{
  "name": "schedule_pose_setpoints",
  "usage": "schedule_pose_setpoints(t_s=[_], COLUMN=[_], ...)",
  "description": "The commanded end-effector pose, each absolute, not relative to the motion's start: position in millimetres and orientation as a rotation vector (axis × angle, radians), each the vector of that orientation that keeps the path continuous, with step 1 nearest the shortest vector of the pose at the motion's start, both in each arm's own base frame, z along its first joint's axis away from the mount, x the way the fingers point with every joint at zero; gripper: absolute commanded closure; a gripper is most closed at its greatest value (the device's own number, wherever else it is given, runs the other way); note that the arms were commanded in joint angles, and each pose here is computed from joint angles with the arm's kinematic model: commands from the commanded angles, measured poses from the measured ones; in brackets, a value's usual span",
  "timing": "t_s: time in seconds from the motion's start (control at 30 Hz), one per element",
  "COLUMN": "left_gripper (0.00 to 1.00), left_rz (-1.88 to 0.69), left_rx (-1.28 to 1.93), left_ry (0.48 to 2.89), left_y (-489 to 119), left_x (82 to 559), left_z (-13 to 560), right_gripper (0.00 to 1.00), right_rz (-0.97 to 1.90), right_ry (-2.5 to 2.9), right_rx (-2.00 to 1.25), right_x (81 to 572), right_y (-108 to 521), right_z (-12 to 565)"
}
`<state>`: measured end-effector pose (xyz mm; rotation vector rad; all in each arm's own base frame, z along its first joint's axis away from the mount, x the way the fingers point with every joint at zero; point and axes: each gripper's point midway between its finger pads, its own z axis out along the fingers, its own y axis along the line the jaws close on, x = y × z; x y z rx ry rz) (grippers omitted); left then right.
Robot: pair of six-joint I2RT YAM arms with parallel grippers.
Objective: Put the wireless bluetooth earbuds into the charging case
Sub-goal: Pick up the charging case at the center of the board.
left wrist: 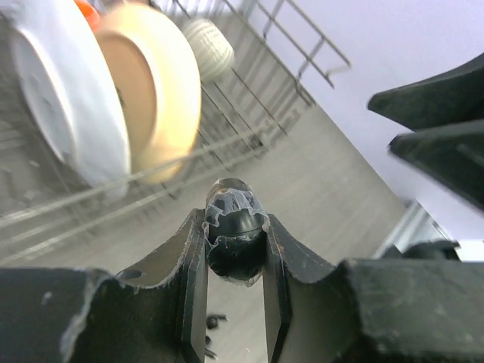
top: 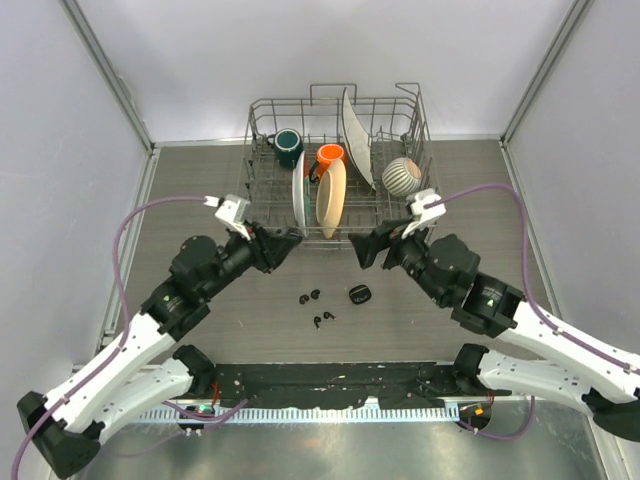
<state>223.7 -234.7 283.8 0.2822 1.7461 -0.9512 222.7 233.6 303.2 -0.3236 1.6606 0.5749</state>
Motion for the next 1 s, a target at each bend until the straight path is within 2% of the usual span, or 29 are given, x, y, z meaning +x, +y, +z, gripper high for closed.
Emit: schedule_pose_setpoints(t_s=[0.0, 0.17, 0.33, 0.37, 0.43, 0.63, 0.77, 0.97], left_gripper=[1.00, 1.00, 1.00, 1.00, 1.00, 1.00, 1.00, 1.00], left_rz=[-0.797, -0.882, -1.050, -1.083, -1.110, -1.115, -1.122, -1.148], left_rx=[0.226, 0.277, 0.293, 0.284, 0.265, 0.337, 0.366, 0.407], left_ry=[1.534, 1.388, 1.270, 1.209, 1.173, 1.231, 1.158, 1.160], left_y=[-209, -215, -216, -213, -206, -199, -191, -194], left_x=[242, 227, 196, 189, 179, 157, 142, 133], left_z=[321, 330, 327, 336, 337, 323, 322, 319], right_gripper=[0.15, 0.17, 0.17, 0.16, 0.16, 0.15, 0.08, 0.07], right_rz=[0.842, 0.995, 1.247, 1.276, 1.366, 1.240, 1.060, 1.292], right_ry=[1.718, 1.906, 2.000, 2.009, 1.944, 2.050, 2.120, 2.010], right_rx=[-0.084, -0.199, 0.033, 0.085, 0.299, 0.524, 0.795, 0.782], right_x=[223, 212, 192, 192, 193, 190, 188, 182], right_y=[234, 267, 278, 279, 266, 238, 206, 218], right_z=[345, 325, 319, 301, 306, 262, 221, 240])
